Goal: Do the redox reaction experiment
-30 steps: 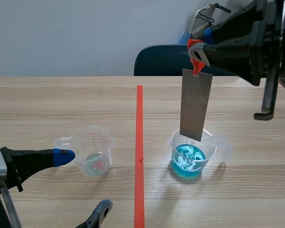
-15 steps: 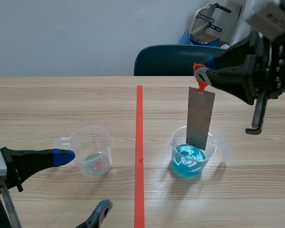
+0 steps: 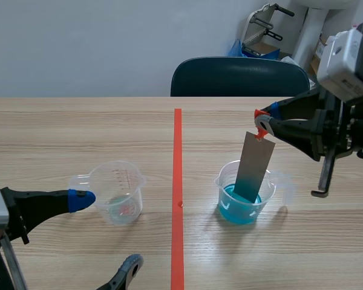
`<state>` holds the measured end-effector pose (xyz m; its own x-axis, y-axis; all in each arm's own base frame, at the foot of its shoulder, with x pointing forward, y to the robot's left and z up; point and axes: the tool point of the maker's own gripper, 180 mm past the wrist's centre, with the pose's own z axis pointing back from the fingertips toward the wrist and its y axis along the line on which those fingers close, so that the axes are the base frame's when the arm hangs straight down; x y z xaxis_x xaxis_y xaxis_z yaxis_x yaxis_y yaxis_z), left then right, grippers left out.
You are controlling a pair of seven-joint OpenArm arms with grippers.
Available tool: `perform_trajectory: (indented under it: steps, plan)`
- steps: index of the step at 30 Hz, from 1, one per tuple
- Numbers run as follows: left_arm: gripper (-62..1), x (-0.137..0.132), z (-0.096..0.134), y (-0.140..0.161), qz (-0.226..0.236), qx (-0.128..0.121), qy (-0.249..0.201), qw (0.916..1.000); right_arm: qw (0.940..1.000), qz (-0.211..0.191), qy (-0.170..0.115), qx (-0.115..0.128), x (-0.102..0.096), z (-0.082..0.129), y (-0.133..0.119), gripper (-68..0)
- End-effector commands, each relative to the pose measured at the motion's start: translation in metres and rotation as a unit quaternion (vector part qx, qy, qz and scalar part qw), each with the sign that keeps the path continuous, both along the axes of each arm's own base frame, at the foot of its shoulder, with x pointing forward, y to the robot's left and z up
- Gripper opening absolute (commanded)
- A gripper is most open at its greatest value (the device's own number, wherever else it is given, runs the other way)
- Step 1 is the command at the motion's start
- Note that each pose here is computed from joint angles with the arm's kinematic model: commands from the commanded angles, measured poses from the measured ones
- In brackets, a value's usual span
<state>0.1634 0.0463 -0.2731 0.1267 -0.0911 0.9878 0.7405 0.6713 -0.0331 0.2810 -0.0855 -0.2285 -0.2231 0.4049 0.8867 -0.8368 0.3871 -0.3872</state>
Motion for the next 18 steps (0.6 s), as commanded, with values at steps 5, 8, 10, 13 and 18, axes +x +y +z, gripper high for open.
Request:
perform_trajectory:
  steps: [5, 8, 10, 13, 18]
  plan:
    - [1.4, 0.002, 0.012, -0.005, -0.002, -0.016, -0.014, 0.9998, 0.9999, -0.001, -0.007, 0.012, 0.003, -0.006, -0.005, -66.9]
    - [1.4, 0.002, 0.012, -0.005, -0.002, -0.016, -0.013, 0.9998, 1.0000, -0.003, -0.005, 0.007, 0.004, -0.013, -0.008, -66.9]
    - [1.4, 0.002, 0.012, -0.005, -0.002, -0.016, -0.013, 0.9998, 1.0000, -0.004, -0.003, 0.007, 0.004, -0.015, -0.010, -66.9]
    - [1.4, 0.002, 0.012, -0.005, -0.002, -0.016, -0.013, 0.9998, 1.0000, -0.004, -0.003, 0.001, 0.004, -0.016, -0.011, -66.9]
    - [1.4, 0.002, 0.012, -0.005, -0.002, -0.016, -0.014, 0.9998, 1.0000, -0.003, -0.004, 0.001, 0.004, -0.016, -0.011, -66.9]
